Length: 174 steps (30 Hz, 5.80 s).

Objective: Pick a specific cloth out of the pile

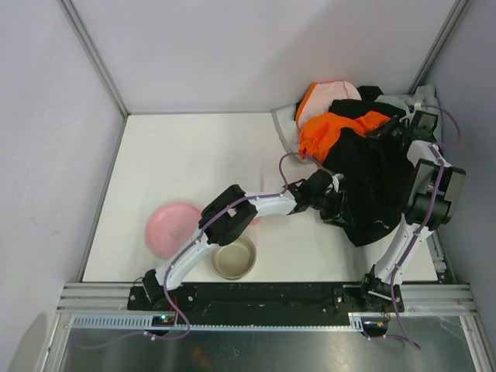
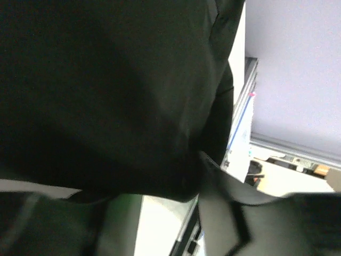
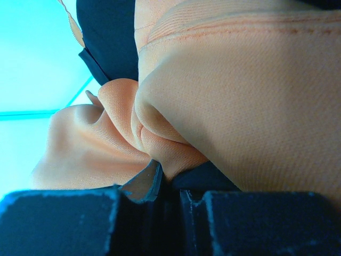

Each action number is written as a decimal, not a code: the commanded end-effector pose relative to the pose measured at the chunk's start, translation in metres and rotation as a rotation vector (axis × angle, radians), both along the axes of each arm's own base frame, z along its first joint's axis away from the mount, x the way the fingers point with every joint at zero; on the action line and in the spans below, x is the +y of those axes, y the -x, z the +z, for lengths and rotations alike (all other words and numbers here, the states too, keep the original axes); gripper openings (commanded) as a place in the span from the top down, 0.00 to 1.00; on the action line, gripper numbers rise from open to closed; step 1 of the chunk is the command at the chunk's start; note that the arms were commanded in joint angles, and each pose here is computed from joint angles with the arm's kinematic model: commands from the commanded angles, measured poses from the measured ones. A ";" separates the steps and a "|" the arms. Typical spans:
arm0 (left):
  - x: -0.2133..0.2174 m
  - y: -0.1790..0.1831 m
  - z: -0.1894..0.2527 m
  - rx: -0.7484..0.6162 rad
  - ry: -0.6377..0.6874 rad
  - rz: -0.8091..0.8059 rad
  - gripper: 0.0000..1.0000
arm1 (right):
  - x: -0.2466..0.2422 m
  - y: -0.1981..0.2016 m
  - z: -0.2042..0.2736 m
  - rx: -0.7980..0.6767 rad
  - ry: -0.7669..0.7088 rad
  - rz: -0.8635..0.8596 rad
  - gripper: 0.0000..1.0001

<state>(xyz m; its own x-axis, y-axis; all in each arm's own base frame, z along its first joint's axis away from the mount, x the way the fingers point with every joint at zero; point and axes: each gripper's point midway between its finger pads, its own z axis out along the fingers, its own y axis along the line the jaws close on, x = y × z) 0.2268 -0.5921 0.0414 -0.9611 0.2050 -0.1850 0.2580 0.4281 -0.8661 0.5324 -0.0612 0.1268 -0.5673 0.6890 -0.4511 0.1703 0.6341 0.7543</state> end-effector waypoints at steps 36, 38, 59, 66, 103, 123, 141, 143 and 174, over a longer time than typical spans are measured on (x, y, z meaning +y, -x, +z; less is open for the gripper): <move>0.083 -0.028 0.262 -0.630 0.280 0.090 0.99 | 0.004 0.068 -0.083 0.326 -0.039 -0.003 0.50; 0.097 -0.029 0.289 -0.674 0.311 0.105 0.99 | 0.002 0.068 -0.076 0.315 -0.035 -0.007 0.44; 0.257 -0.032 0.479 -0.919 0.533 0.307 0.99 | -0.007 0.119 0.026 0.159 0.094 -0.084 0.01; 0.293 -0.043 0.495 -0.954 0.525 0.368 0.99 | -0.006 0.154 0.038 0.135 0.157 -0.142 0.01; 0.445 -0.080 0.532 -1.052 0.422 0.633 0.99 | 0.021 0.238 0.097 -0.064 0.291 -0.195 0.01; 0.477 -0.075 0.543 -1.127 0.376 0.739 0.99 | 0.025 0.245 0.104 -0.084 0.295 -0.193 0.01; 0.495 -0.128 0.529 -1.103 0.322 0.798 0.99 | 0.033 0.244 0.112 -0.124 0.268 -0.164 0.01; 0.496 -0.135 0.532 -1.110 0.323 0.790 0.99 | 0.034 0.244 0.113 -0.127 0.263 -0.161 0.01; 0.544 -0.223 0.208 -0.484 -0.033 0.941 0.99 | 0.042 0.247 0.096 -0.084 0.268 -0.127 0.01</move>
<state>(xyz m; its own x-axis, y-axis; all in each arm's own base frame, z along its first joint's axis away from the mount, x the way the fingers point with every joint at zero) 0.4423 -0.0507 0.2830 -0.5252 -0.5560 -0.6442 0.1648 0.6763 -0.7180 0.2850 -0.0202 0.2215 -0.4439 0.6227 -0.6443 0.2241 0.7734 0.5930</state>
